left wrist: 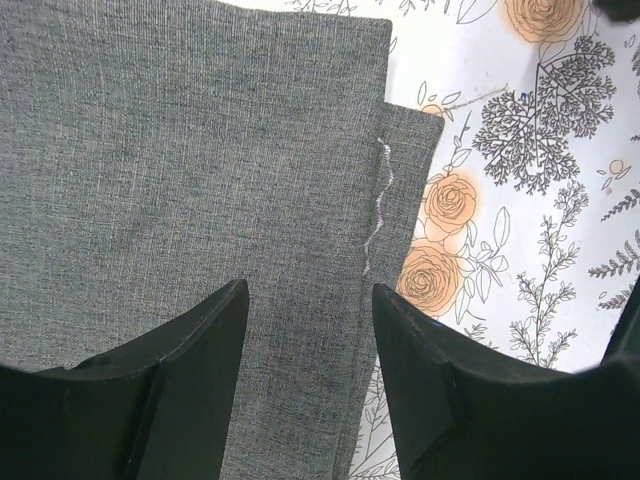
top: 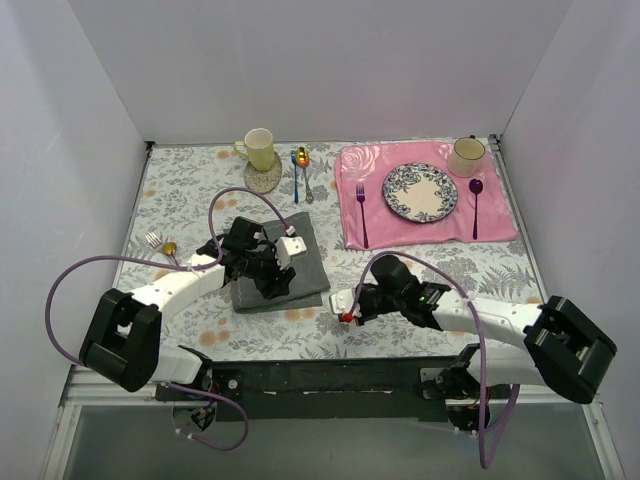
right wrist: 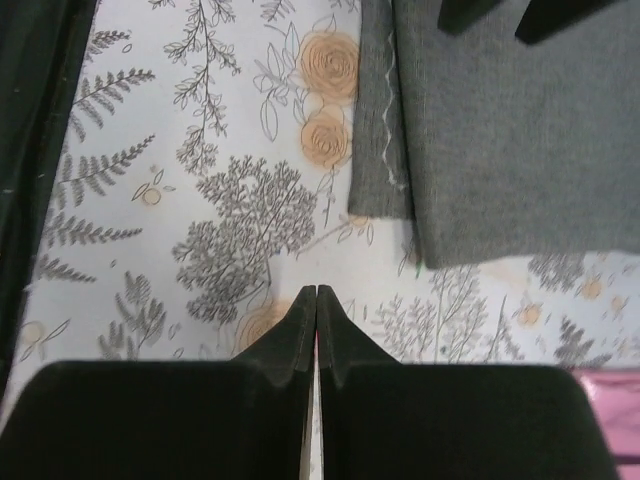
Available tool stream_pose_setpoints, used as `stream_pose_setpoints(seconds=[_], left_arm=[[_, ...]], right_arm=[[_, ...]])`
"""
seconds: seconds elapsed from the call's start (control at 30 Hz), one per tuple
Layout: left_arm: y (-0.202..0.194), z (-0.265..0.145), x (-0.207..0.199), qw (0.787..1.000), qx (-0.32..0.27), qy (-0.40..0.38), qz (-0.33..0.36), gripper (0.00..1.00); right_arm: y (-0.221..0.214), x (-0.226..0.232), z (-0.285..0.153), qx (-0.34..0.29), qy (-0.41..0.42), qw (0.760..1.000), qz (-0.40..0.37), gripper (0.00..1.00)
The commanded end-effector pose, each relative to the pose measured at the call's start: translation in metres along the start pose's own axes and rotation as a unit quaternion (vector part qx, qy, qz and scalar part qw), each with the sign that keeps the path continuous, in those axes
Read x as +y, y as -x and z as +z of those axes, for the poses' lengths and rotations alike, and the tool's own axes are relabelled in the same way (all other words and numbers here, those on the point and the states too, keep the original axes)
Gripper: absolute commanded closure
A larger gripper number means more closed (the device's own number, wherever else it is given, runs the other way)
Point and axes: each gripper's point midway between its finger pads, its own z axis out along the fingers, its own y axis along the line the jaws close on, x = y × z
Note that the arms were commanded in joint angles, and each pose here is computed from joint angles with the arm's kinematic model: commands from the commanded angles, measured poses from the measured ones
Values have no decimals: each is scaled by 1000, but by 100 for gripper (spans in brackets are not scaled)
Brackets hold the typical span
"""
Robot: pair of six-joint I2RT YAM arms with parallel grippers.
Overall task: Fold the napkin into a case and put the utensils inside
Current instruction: Smooth out the lower triangle-folded napkin at the center of the board.
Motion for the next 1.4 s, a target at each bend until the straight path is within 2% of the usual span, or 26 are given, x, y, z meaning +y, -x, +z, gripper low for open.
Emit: stream_pose_setpoints(seconds=[0.0,0.2,0.43,0.63,1.13,1.23,1.37], left_arm=[[9,-1,3,1000,-9,6,3,48],[6,2,7,1000,-3,12,10,48],[10,3,8,1000,-11,10,11,48],[6,4,3,1000,-9,-2,19,48],[-25,10,-10,997,41,-21,57,51],[-30,10,-12,996,48,-24,65,53],[-35,8,-12,995,60,-23,74,67]], right_arm=[[35,-50,18,-23,-104,985,-138,99],[41,-43,43,-41,-74,984,-156,99],[30,-44,65,-24,-59,986,-152,99],[21,-37,72,-11,-39,986,-161,99],[-7,-24,81,28,-7,987,-160,99],[-10,-24,81,34,-6,986,-161,99],[-11,-24,82,37,-6,986,-161,99]])
